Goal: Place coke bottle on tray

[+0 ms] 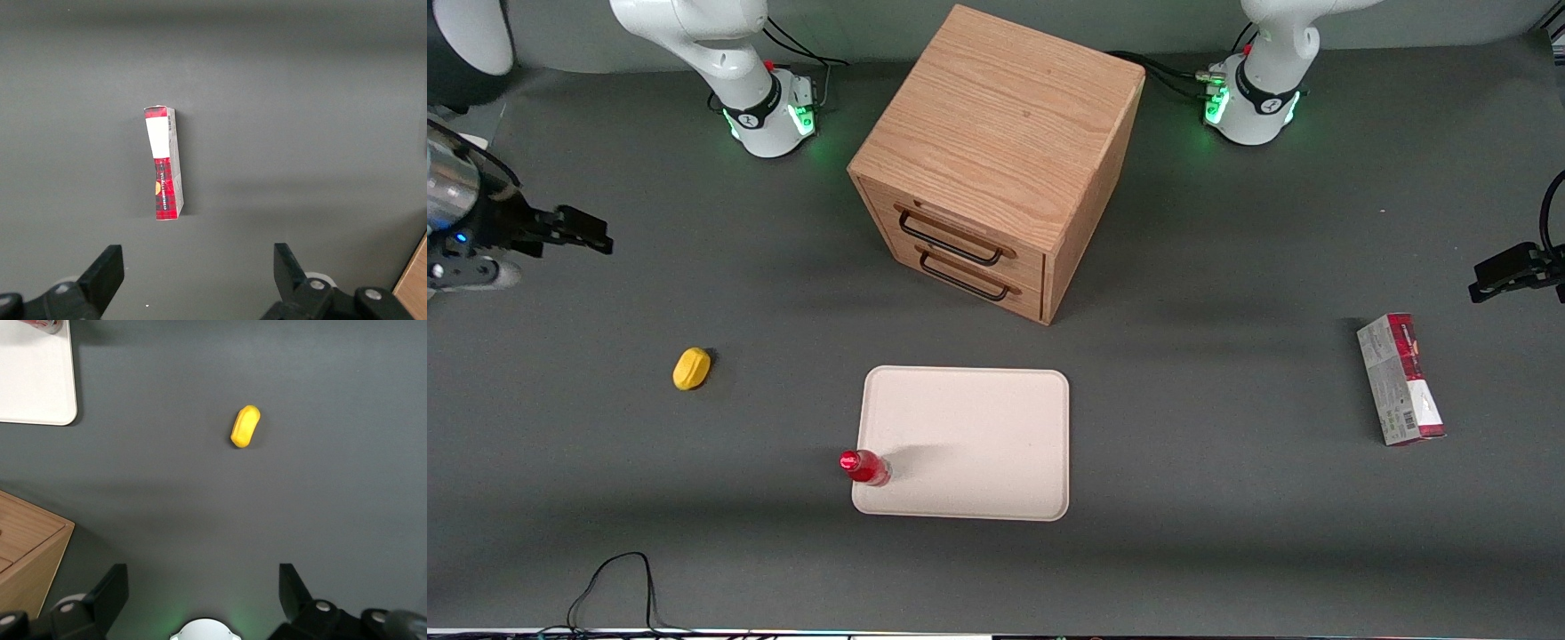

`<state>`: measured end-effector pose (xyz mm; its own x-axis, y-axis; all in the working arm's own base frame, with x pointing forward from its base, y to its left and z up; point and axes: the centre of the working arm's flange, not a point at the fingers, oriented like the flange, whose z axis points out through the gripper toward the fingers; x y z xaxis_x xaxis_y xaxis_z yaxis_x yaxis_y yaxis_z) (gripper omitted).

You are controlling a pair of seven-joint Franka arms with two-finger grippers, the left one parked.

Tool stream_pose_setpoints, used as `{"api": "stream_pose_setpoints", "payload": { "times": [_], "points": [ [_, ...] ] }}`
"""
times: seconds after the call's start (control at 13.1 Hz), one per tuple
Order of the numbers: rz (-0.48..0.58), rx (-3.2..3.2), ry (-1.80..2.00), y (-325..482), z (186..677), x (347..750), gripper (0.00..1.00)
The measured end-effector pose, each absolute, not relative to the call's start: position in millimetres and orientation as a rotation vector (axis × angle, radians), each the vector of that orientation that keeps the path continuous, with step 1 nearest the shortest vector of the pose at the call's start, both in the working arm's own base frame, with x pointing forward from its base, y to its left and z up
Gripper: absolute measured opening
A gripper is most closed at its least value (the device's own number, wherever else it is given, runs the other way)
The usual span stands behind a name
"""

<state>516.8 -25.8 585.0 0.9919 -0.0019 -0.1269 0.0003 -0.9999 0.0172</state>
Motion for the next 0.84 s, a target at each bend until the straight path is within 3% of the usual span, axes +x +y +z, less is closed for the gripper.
{"api": "stream_pose_setpoints", "payload": {
  "times": [0.84],
  "points": [
    [-0.182,3.128,0.027,-19,591,512,1.0]
  ]
}}
